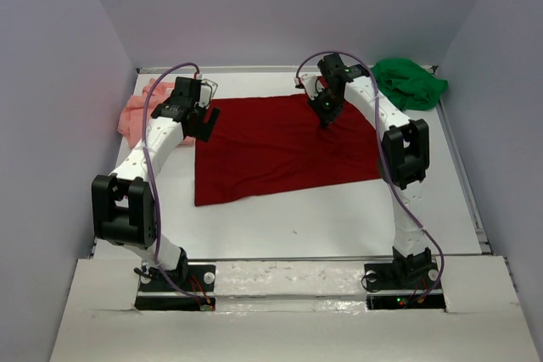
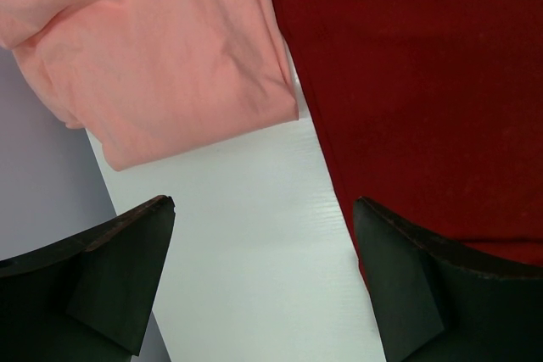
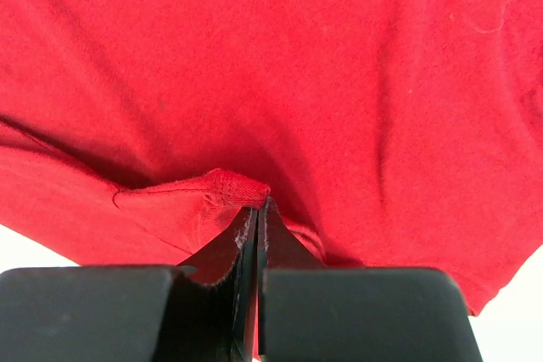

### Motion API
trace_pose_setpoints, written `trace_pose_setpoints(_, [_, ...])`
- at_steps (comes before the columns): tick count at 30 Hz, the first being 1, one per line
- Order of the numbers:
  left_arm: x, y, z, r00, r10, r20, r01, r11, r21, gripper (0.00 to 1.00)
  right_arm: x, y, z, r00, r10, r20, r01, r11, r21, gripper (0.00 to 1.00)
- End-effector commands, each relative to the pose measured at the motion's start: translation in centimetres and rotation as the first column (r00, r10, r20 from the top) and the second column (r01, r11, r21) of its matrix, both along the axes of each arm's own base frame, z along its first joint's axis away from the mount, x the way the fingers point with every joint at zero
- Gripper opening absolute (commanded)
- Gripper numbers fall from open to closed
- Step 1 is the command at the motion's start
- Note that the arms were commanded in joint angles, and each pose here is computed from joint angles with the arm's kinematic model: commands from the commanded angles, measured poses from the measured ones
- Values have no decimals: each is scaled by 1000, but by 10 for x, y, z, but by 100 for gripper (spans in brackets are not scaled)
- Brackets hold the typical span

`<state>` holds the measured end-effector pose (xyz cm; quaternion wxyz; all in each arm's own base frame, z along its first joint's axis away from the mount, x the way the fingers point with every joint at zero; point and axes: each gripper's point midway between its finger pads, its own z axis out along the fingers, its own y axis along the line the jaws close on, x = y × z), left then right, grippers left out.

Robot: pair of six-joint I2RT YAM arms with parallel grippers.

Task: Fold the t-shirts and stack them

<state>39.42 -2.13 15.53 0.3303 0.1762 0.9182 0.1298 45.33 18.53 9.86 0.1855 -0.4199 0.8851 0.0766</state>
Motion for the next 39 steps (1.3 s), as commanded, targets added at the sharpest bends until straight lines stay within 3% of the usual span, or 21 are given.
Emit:
trace_pose_setpoints(1, [-1,-1,0,1000,-10,6,10,1000,11,99,18,11,16,996,-3,84,0,1000,31,0])
trace_pose_setpoints(13, [-1,-3,-3,1000,-20,-6,20,1000,6,99,13,16,2,999,16,42,-18,998,54,0])
trace_pose_setpoints(14, [-1,-4,-3,1000,-21,-5,21,1000,4,99,10,18,-1,999,25,28,-27,998,64,7])
trace_pose_setpoints(15, [-1,-4,-3,1000,-22,-7,22,1000,5,99,9,19,0,999,33,25,-35,997,66,22])
trace_pose_setpoints(16, [-1,-5,-3,1000,-24,-8,24,1000,5,99,9,19,-2,999,34,18,-36,997,67,46])
trace_pose_setpoints(19, [-1,-6,-3,1000,-28,-10,28,1000,5,99,7,21,-2,999,44,14,-45,996,77,86])
trace_pose_setpoints(22, [-1,-7,-4,999,-30,-13,30,1000,5,99,8,20,3,999,44,28,-46,996,73,100])
trace_pose_setpoints(26, [-1,-9,-5,999,-37,-17,37,999,4,99,15,16,8,997,33,63,-37,998,52,100])
trace_pose_setpoints(29, [-1,-10,-5,999,-39,-17,39,999,4,99,27,2,11,991,-9,131,11,1000,-14,94])
trace_pose_setpoints(31, [-1,-10,-5,999,-39,-17,39,999,4,99,34,-4,11,986,-35,163,42,998,-41,83])
trace_pose_setpoints(36, [-1,-11,-5,999,-44,-14,44,999,1,99,44,-22,3,974,-97,203,125,984,-131,29])
trace_pose_setpoints(39, [-1,-11,-4,999,-43,-11,43,999,-1,99,45,-29,-3,971,-113,209,149,976,-162,20])
